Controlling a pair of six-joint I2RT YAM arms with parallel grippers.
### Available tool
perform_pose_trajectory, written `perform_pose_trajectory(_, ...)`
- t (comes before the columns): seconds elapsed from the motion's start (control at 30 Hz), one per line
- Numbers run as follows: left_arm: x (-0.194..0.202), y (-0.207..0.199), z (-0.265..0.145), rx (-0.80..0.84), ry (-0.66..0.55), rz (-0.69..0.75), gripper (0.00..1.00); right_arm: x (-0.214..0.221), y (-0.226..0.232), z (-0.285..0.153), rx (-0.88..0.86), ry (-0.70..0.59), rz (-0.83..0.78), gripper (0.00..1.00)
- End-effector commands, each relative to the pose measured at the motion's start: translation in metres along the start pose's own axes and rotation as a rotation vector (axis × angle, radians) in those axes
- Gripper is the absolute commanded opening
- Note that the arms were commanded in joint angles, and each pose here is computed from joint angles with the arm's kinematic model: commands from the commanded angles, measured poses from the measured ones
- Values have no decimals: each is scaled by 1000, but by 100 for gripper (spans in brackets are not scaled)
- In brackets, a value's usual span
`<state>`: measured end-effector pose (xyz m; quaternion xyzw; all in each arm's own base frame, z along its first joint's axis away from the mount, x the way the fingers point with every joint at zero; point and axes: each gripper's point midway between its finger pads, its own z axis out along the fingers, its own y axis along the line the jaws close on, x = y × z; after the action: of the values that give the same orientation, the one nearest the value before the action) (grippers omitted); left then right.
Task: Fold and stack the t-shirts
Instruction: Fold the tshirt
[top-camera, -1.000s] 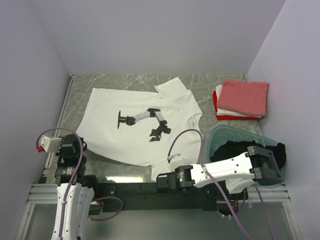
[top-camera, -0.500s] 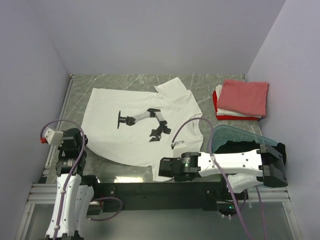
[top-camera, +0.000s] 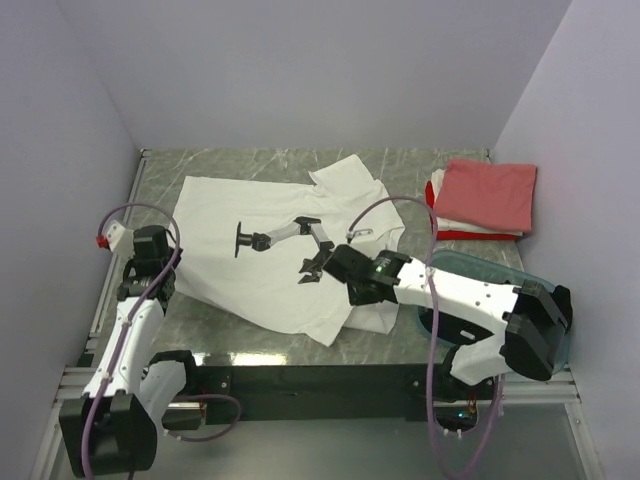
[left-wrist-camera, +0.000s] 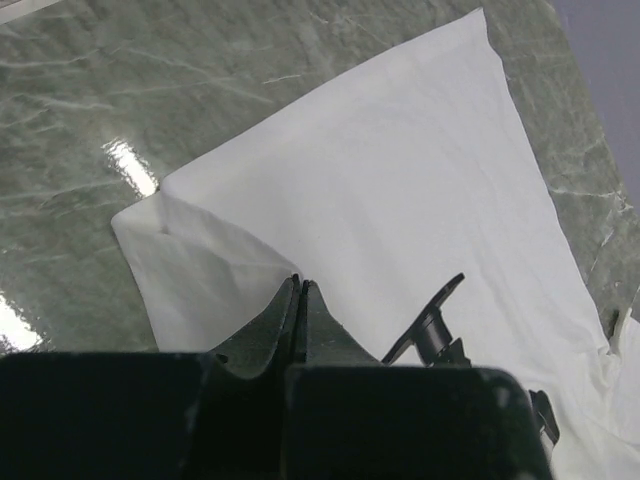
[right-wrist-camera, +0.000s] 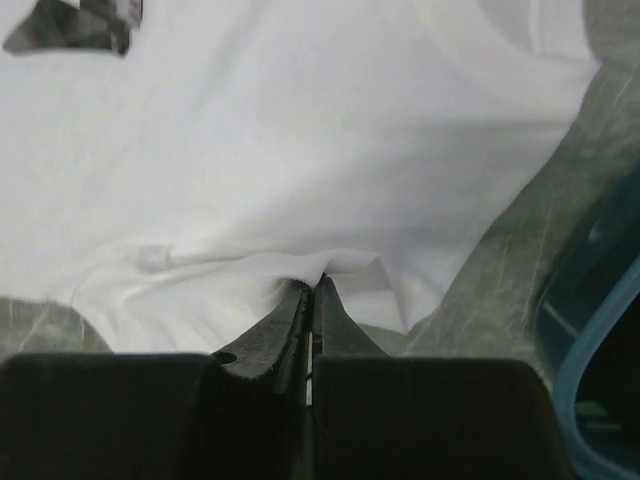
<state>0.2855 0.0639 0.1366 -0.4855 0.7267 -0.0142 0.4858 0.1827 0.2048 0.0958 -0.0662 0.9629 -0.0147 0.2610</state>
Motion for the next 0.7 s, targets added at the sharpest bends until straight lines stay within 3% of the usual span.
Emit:
perform_pose_trajectory(0.0,-26,-35,4,81,-49,1,1,-45,4,6,-13,-86,-42,0)
perform_pose_trajectory(0.33,-23,-56,40,56,-6,44,1,-108,-2,37,11,-94,-9,0)
perform_pose_trajectory(0.67,-33,-71,56,68,-17,28,1,-145,-11,63,57,-80,-9,0)
